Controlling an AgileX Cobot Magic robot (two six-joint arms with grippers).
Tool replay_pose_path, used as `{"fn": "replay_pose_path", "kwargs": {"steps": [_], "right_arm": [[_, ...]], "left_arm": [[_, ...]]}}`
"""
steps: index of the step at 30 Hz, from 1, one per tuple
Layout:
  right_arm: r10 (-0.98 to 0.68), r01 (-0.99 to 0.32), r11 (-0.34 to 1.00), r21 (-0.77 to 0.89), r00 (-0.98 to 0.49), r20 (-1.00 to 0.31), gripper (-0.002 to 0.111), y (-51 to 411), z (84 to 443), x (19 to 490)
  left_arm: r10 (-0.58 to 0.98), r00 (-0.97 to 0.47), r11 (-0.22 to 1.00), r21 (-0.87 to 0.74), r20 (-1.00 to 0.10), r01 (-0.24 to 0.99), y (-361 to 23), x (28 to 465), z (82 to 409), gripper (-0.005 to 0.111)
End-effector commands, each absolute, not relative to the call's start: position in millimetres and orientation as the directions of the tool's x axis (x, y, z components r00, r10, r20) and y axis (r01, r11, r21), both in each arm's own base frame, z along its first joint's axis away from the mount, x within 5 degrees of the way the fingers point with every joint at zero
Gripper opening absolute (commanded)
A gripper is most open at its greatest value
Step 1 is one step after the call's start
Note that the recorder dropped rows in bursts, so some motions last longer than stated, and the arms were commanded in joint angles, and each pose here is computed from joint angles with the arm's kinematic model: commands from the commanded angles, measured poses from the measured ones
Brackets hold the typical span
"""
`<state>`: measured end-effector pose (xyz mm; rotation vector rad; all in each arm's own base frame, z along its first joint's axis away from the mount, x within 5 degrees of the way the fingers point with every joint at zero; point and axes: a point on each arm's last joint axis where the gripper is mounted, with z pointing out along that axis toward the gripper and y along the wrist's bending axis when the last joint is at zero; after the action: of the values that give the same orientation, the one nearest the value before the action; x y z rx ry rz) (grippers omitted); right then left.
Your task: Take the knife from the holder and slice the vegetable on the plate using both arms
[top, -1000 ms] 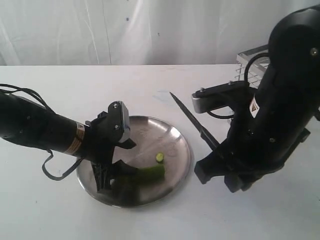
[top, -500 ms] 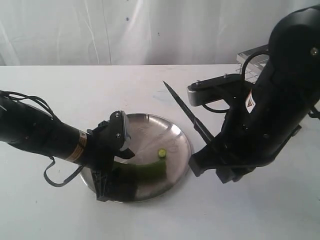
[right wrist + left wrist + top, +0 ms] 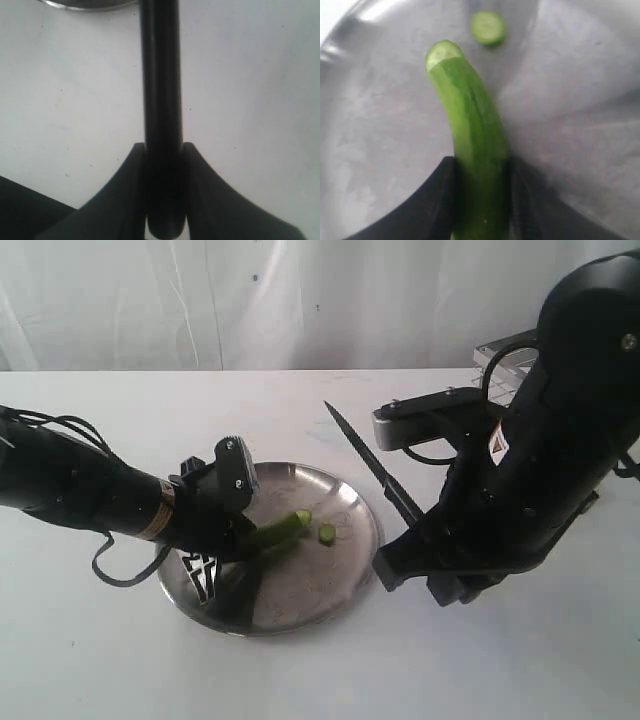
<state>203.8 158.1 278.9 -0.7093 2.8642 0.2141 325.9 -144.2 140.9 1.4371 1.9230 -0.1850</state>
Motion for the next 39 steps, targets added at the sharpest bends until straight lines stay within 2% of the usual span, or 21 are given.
{"fn": "replay_pose_path", "kwargs": {"steps": [1, 10, 14, 20, 23, 27, 32, 35, 36, 37, 39], "right_arm": [[-0.435, -0.471, 0.876, 0.105, -0.864, -0.252, 0.000, 157.1, 281.2, 206.3], [-0.416, -0.460, 0.876, 0.145, -0.872, -0.258, 0.000, 160.4, 281.9, 205.5], [-0.451, -0.492, 0.847, 0.200, -0.865, -0.219, 0.000, 165.3, 279.1, 201.4], [-0.506, -0.520, 0.835, 0.179, -0.854, -0.123, 0.000, 169.1, 267.2, 207.1], [-0.519, -0.532, 0.829, 0.175, -0.847, -0.116, 0.000, 176.3, 262.7, 217.4], [-0.544, -0.554, 0.815, 0.171, -0.833, -0.102, 0.000, 190.1, 254.6, 236.4], [-0.558, -0.556, 0.815, 0.165, -0.829, -0.039, 0.000, 202.1, 229.1, 259.3], [-0.541, -0.534, 0.831, 0.157, -0.841, -0.002, 0.000, 200.8, 209.9, 270.7], [-0.535, -0.528, 0.835, 0.156, -0.845, 0.003, 0.000, 200.4, 205.2, 273.5], [-0.532, -0.524, 0.837, 0.156, -0.847, 0.006, 0.000, 200.4, 201.9, 275.2], [-0.533, -0.527, 0.837, 0.146, -0.846, 0.005, 0.000, 201.1, 196.5, 277.9]], "left_arm": [[0.793, -0.161, 0.413, 0.323, -0.588, 0.851, -139.1, 331.6, 140.5, 0.000], [0.788, -0.160, 0.393, 0.285, -0.594, 0.874, -142.1, 329.9, 131.2, 0.002], [0.785, -0.157, 0.389, 0.279, -0.599, 0.878, -142.9, 329.4, 131.4, 0.020], [0.778, -0.151, 0.382, 0.270, -0.609, 0.884, -144.3, 328.4, 132.5, 0.050], [0.763, -0.157, 0.403, 0.270, -0.627, 0.875, -144.3, 327.9, 141.4, 0.058], [0.713, -0.184, 0.472, 0.270, -0.676, 0.839, -144.6, 330.2, 165.8, 0.062], [0.649, -0.173, 0.541, 0.289, -0.741, 0.790, -140.6, 330.6, 205.1, 0.058], [0.626, -0.225, 0.630, 0.314, -0.747, 0.711, -128.1, 335.3, 217.2, 0.027], [0.620, -0.253, 0.660, 0.319, -0.743, 0.680, -123.4, 337.7, 217.0, 0.008], [0.617, -0.268, 0.675, 0.322, -0.740, 0.664, -119.8, 339.5, 216.3, 0.001], [0.601, -0.300, 0.698, 0.305, -0.741, 0.647, -115.3, 342.5, 211.7, 0.001]]}}
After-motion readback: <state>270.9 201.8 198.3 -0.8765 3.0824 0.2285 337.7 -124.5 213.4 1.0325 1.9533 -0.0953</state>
